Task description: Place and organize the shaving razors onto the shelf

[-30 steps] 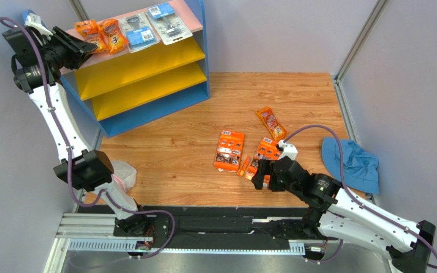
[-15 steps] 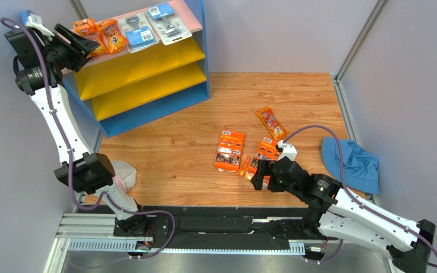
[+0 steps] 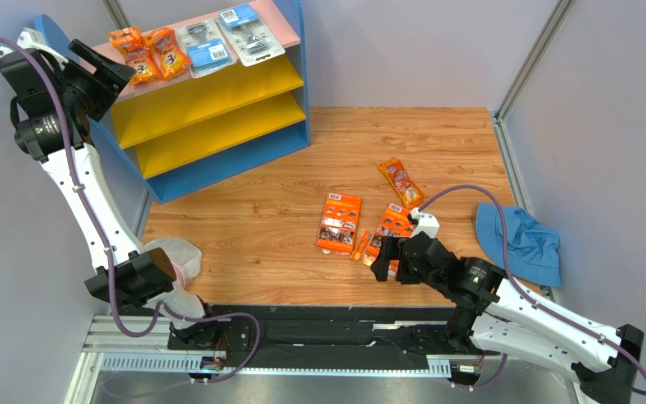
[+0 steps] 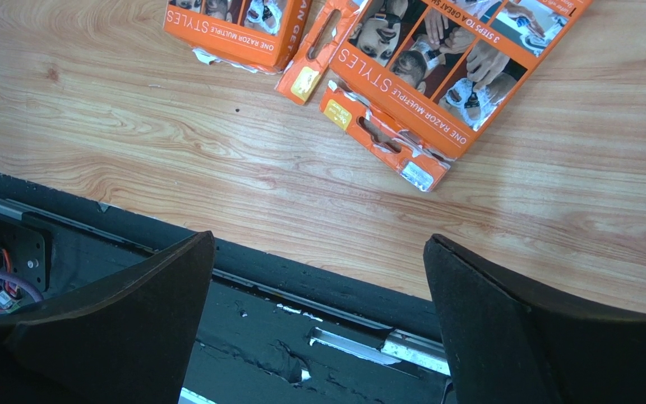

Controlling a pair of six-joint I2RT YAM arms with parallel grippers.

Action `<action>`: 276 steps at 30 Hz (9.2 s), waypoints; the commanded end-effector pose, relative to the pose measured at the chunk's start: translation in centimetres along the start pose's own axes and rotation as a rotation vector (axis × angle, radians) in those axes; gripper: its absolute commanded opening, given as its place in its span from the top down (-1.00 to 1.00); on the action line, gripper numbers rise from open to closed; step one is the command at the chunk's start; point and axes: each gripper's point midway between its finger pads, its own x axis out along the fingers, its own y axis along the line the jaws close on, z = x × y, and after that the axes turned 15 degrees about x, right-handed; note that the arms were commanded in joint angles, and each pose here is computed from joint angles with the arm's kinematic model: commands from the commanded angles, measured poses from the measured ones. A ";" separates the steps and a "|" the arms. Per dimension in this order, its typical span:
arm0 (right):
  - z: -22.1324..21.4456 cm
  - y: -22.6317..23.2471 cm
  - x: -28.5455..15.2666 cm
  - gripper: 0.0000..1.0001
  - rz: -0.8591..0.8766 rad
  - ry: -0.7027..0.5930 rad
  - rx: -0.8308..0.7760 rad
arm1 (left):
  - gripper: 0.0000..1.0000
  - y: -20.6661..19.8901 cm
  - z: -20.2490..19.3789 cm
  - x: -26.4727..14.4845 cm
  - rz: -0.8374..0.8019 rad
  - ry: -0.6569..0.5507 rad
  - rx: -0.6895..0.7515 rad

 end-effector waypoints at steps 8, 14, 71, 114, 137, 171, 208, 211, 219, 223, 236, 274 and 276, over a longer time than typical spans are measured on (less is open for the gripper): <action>6.1 2.8 -2.9 -1.00 0.002 -0.189 0.001 | -0.70 -5.0 -1.6 -5.6 -0.095 -0.053 0.119; 9.4 4.0 -2.1 -1.00 -0.074 -0.153 -0.079 | -0.71 -9.2 -7.7 -8.2 -0.233 0.058 0.218; 24.3 -2.0 15.7 0.61 -0.120 0.090 0.104 | -0.68 -13.9 -37.1 -14.0 -0.707 0.731 0.181; 19.8 19.3 -1.4 1.00 0.660 -0.199 0.556 | -0.46 -27.3 -36.7 -15.1 -0.733 0.379 0.320; 18.4 20.0 -1.3 1.00 0.680 -0.102 0.564 | -0.38 -32.2 -36.6 -14.7 -0.829 0.304 0.334; 18.4 19.2 -5.2 -0.69 0.718 -0.160 0.522 | 1.00 -29.2 -30.6 -17.0 -0.786 0.186 0.317; 13.6 13.3 -6.5 -0.74 0.593 -0.150 0.475 | 1.00 -19.3 -5.7 -13.4 -0.643 -0.075 0.048; 12.9 13.0 -6.1 -0.74 0.577 -0.127 0.471 | 1.00 -18.8 -4.3 -12.1 -0.706 -0.079 -0.027; 10.9 11.1 -3.8 -0.73 0.506 -0.078 0.477 | 1.00 -16.5 0.2 -10.0 -0.649 -0.183 -0.069; 9.7 10.2 -2.7 -0.73 0.483 -0.042 0.489 | 1.00 -14.6 2.0 -8.8 -0.584 -0.212 -0.109; 6.9 7.4 -0.7 -0.72 0.401 0.010 0.490 | 1.00 -8.3 5.1 -6.3 -0.338 -0.222 -0.158; 3.5 2.5 0.5 -0.67 0.190 0.072 0.390 | 0.70 0.7 4.5 -3.0 -0.070 -0.129 -0.050; 3.4 2.4 0.5 -0.66 0.186 0.077 0.387 | 0.64 0.9 4.5 -2.8 -0.071 -0.129 -0.050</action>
